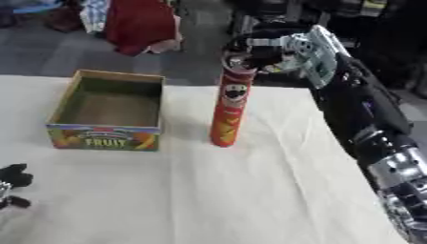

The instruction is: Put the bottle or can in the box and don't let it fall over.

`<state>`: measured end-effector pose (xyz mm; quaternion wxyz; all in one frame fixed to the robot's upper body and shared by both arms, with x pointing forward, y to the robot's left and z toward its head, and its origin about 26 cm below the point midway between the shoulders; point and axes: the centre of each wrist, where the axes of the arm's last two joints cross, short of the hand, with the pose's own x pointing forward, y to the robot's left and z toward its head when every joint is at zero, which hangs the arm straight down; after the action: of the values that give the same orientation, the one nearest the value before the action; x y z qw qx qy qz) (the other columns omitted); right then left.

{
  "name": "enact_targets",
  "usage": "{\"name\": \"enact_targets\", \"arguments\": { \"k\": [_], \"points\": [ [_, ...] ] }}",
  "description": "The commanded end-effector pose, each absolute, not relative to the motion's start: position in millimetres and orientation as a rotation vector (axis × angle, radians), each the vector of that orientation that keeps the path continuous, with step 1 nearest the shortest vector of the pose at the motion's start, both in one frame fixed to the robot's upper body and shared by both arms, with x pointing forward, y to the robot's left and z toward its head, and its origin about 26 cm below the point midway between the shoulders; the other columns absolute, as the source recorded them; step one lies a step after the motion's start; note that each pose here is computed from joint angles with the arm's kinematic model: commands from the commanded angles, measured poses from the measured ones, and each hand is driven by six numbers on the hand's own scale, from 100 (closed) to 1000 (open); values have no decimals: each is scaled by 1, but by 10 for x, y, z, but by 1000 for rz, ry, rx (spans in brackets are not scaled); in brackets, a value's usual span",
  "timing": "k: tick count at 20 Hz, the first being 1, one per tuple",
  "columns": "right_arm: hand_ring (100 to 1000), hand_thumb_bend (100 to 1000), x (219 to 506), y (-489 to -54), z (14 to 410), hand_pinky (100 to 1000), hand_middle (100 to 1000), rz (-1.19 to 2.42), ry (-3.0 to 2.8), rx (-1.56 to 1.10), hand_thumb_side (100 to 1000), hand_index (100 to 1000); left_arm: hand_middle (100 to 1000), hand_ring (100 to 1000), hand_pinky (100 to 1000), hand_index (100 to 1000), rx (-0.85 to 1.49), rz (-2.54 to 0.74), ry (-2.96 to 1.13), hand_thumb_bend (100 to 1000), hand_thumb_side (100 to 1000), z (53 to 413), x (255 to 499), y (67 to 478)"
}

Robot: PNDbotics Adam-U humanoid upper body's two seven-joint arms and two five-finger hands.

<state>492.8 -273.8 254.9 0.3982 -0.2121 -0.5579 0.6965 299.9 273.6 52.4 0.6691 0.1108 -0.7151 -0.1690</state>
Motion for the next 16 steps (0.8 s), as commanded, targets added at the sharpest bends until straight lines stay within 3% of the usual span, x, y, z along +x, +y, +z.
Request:
{"name": "enact_targets", "arguments": {
  "k": [1,5,9,12,16],
  "points": [
    [961,166,4894,-2770,2743,866,1000,1805,-1393,-601,949,1000,658,768,545,825,258,-397,-1640,572,857,613,3027,2739],
    [966,157,4892,-2767,2715,873,1000,1841,-1339,-620,874,1000,659,768,546,825,257,-397,-1642,572,857,617,3029,2736],
    [953,140,4896,-2776,2688,863,1000,1849,-1304,-634,734,1000,659,768,546,825,257,-396,-1643,572,857,621,3032,2734],
    [915,130,4899,-2775,2672,819,1000,1849,-1290,-636,603,1000,659,768,546,825,256,-397,-1644,571,858,624,3034,2732],
    [854,112,4903,-2780,2655,734,1000,1846,-1274,-632,492,1000,660,768,546,825,255,-397,-1646,571,858,627,3036,2729]
  ]
}}
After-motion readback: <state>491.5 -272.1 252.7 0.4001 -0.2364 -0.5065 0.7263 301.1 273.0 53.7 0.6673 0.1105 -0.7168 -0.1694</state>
